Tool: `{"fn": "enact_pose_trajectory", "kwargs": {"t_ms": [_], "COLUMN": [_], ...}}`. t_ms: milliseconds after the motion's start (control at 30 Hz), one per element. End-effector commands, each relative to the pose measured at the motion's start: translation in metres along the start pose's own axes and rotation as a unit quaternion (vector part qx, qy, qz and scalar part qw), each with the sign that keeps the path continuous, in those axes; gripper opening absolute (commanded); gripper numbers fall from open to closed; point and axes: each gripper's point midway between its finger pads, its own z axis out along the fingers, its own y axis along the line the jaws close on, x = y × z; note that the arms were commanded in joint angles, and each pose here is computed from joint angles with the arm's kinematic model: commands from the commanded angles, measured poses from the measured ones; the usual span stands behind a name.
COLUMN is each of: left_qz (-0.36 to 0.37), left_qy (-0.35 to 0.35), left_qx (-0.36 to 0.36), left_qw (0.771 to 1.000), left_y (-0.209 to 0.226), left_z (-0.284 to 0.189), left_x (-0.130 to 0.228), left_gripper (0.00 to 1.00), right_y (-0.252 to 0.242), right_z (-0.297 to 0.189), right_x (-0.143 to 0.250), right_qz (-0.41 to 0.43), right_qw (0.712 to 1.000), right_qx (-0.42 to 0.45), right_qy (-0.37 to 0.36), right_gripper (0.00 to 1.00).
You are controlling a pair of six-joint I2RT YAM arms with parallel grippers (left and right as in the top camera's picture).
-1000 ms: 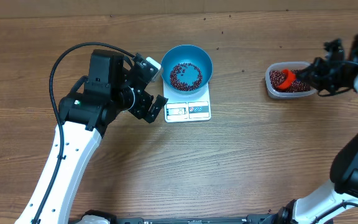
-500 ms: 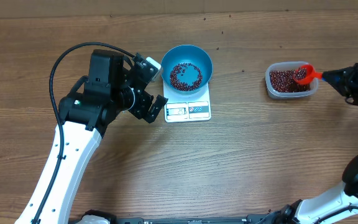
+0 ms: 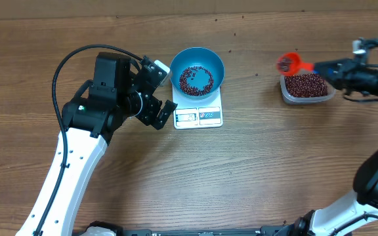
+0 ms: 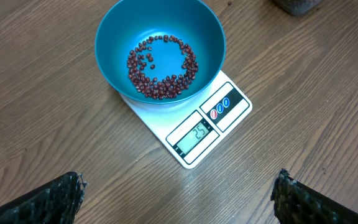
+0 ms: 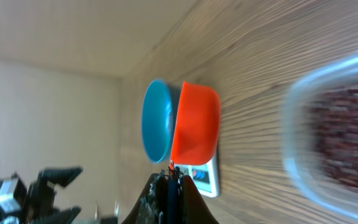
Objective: Scoop item into bowl and weigh 150g on scale
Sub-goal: 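Lift the refilled scoop with the right gripper toward the bowl, then tip the red scoop over the teal bowl to pour beans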
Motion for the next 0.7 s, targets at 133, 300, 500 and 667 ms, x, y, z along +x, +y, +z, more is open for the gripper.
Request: {"fn": "enact_pose_trajectory", "kwargs": {"t_ms": [133, 300, 500, 667], "left_qz": [-0.006, -0.006, -0.006, -0.006], "left_qy": [0.001, 0.001, 0.001, 0.001], "left_qx": [0.003, 0.003, 0.003, 0.003], "left_qw": [1.000, 1.000, 1.000, 1.000], "left_y": [0.001, 0.001, 0.001, 0.001], "left_z": [0.002, 0.002, 0.002, 0.002], "left_x": [0.001, 0.001, 0.001, 0.001], "left_gripper": [0.99, 0.99, 1.00, 0.99], "right_y": [0.065, 0.090, 0.114, 0.129], "right_z": [0.053, 0.089, 0.124, 0.140], "right_x": [0.005, 0.013, 0.022, 0.026], "right_qz": [-0.065, -0.102, -0.166, -0.234], "right_qw": [0.996, 0.992, 0.978, 0.947], "right_qx": [-0.021, 0.021, 0.104, 0.216], "right_qy": [0.049, 0.071, 0.074, 0.052], "right_gripper": [0.04, 0.04, 0.04, 0.04]}}
